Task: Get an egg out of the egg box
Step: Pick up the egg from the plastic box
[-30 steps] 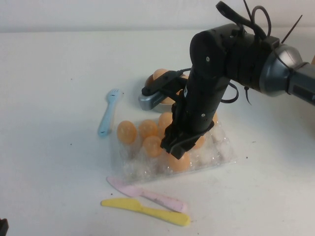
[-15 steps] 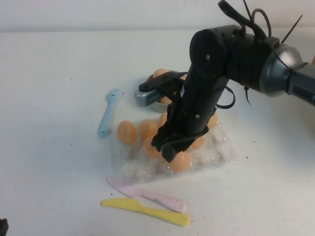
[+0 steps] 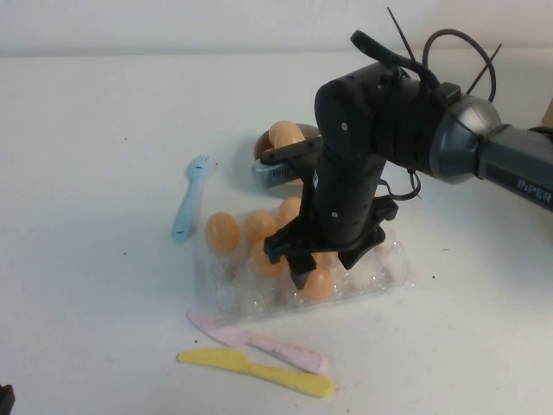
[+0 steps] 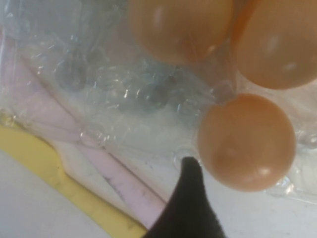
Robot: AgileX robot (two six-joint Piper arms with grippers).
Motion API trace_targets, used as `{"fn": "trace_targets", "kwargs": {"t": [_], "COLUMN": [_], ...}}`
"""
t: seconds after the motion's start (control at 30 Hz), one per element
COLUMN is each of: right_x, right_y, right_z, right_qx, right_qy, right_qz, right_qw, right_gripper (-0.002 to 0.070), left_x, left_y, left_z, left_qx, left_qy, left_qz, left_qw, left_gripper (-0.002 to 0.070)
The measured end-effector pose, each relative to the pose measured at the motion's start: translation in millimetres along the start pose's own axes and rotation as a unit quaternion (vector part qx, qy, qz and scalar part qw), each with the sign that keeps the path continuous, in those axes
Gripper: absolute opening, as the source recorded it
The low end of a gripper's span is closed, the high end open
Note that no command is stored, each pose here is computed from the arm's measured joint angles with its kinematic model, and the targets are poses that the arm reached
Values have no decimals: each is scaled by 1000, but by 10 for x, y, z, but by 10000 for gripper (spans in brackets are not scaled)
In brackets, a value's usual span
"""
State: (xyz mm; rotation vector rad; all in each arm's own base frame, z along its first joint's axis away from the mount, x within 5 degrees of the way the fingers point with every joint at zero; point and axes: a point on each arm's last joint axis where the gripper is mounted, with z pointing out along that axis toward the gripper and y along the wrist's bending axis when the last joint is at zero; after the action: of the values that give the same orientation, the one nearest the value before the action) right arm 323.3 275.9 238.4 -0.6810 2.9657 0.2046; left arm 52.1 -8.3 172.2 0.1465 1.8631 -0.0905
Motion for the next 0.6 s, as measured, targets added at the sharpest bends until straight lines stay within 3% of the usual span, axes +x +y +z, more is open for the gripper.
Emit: {"fn": "trace_targets", "kwargs": {"t": [0.6], "right_x": [-1], "right_y": [51], "right_z": [94], "right_qx": [9], "right_qy": [5], "right_qz": [52], "right_qw": [999], "right_gripper": [513], "left_x": [0], "left_y": [0], "left_z": [0], "left_qx": [0], "left_qy": [0], "left_qz": [0], "left_qw": [1000], "left_gripper": [-4]}}
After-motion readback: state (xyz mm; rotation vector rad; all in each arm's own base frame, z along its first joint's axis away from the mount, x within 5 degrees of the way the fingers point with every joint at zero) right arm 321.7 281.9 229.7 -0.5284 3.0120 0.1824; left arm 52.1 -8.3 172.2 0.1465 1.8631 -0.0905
